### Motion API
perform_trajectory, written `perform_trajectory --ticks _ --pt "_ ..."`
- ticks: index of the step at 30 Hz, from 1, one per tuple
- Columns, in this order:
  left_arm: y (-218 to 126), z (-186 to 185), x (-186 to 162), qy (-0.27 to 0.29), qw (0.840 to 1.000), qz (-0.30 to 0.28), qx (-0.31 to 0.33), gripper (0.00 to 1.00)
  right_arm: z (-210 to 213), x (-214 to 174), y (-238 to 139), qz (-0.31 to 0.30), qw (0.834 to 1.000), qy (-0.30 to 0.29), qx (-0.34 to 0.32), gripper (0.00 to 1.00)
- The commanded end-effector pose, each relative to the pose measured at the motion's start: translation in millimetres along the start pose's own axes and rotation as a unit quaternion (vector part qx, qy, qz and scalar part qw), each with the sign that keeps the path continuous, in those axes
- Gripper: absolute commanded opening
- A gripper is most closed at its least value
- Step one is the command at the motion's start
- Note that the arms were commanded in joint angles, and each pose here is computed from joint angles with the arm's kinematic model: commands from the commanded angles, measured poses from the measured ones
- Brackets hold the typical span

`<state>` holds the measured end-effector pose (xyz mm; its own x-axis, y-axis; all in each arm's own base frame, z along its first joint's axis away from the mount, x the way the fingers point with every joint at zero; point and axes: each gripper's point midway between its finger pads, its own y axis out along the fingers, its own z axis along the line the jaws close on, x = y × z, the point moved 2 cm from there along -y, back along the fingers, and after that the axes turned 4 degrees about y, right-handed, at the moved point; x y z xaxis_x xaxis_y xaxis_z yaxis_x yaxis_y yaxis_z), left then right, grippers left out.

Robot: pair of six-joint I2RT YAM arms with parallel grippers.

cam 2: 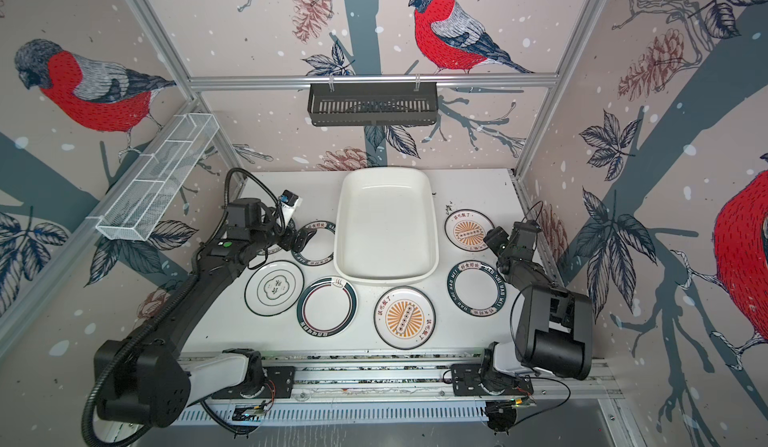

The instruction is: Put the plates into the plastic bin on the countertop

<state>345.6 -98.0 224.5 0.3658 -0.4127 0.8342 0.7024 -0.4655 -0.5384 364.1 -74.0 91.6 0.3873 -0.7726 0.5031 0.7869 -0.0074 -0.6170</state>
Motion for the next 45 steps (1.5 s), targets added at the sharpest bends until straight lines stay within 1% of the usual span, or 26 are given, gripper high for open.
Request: perform_trajectory --ticks 1,6,11,13,17,21,26,33,37,45 --pt "0 -5 3 0.008 1.0 -0.003 -0.019 0.97 -3 -7 4 0.029 0.999 0.027 0.031 0.68" --pt "2 -7 5 0.002 0.999 0.0 -0.033 0.97 -18 -7 11 0.043 0.998 0.04 0.023 0.67" --pt "5 -7 4 -0.005 0.999 0.001 -0.037 0.97 -17 -8 20 0.062 0.996 0.05 0.051 0.66" --pt "5 -9 5 -0.004 0.999 0.002 -0.044 0.97 -21 -9 26 0.072 0.994 0.061 0.052 0.65" --pt "6 -10 2 -0.006 0.999 0.004 -0.046 0.97 -24 -9 35 0.08 0.991 0.078 0.068 0.58" --pt "6 -10 1 -0.006 0.999 0.005 -0.044 0.97 -24 -12 42 0.093 0.989 0.089 0.077 0.56" --pt "6 -9 3 -0.007 0.999 0.001 -0.044 0.97 -24 -15 48 0.1 0.988 0.091 0.076 0.55" --pt "9 -13 -1 -0.015 0.998 0.003 -0.054 0.97 -21 -20 55 0.117 0.986 0.092 0.08 0.5" --pt "8 -13 -2 -0.014 0.999 0.002 -0.052 0.97 -21 -24 60 0.124 0.986 0.087 0.071 0.48" --pt "7 -14 -2 -0.015 0.998 0.001 -0.053 0.97 -25 -27 63 0.127 0.986 0.09 0.055 0.37"
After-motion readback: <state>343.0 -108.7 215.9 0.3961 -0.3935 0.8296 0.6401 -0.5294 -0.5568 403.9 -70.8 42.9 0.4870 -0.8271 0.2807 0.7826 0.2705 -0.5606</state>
